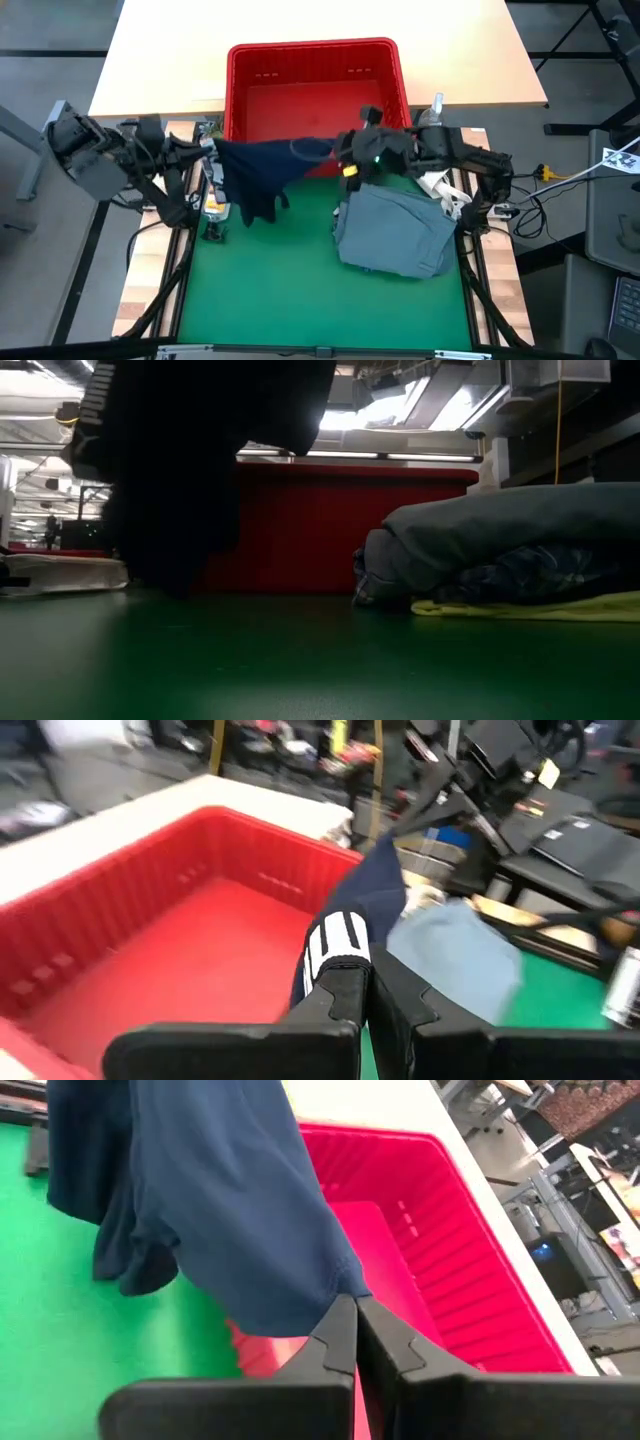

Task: Fold Laundry from Bin
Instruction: Fold the dark blue underwear shorts

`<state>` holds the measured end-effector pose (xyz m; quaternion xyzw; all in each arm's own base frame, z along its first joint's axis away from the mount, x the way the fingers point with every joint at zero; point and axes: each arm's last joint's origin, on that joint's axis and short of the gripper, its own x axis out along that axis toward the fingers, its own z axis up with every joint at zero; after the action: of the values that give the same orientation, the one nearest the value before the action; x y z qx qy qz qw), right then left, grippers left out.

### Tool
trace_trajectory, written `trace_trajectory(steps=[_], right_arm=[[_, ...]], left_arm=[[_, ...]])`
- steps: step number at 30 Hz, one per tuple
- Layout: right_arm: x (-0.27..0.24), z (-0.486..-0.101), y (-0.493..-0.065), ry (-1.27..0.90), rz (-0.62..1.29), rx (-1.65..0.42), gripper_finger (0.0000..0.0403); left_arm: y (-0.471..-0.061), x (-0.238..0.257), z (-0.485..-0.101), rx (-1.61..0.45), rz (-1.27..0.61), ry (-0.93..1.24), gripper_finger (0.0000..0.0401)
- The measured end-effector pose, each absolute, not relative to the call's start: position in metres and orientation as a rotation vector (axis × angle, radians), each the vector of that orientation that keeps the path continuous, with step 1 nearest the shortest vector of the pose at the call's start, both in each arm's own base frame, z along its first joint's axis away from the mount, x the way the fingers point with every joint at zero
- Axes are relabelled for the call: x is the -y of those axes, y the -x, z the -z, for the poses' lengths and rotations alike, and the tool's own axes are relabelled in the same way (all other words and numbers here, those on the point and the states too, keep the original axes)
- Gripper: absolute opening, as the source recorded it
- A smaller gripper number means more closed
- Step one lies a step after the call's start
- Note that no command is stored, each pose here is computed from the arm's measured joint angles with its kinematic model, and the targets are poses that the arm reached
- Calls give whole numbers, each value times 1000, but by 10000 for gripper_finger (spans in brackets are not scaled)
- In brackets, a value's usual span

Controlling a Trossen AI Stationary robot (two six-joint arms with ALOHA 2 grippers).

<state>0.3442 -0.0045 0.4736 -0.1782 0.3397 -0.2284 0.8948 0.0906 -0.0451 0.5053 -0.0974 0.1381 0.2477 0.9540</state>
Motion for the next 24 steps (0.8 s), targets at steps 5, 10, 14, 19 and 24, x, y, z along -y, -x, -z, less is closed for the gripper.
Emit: trace_trajectory(steps=[5,10,14,19,24], right_arm=[[28,-480,-336,354,516,-701,1],[17,-481,-333,330,391,-695,1],[-21,-470,-337,371,253,-757,1],[-82,-441,-341,401,115,-896,1],[-140,-406,-344,399,52,-1029,1]], left_arm=[[-92,34,-513,-252,-557,136,0],[-99,41,-509,-395,-334,257,0],[-114,67,-487,-607,-129,384,0],[-134,121,-422,-871,-105,403,0],[-144,170,-362,-969,-68,443,0]])
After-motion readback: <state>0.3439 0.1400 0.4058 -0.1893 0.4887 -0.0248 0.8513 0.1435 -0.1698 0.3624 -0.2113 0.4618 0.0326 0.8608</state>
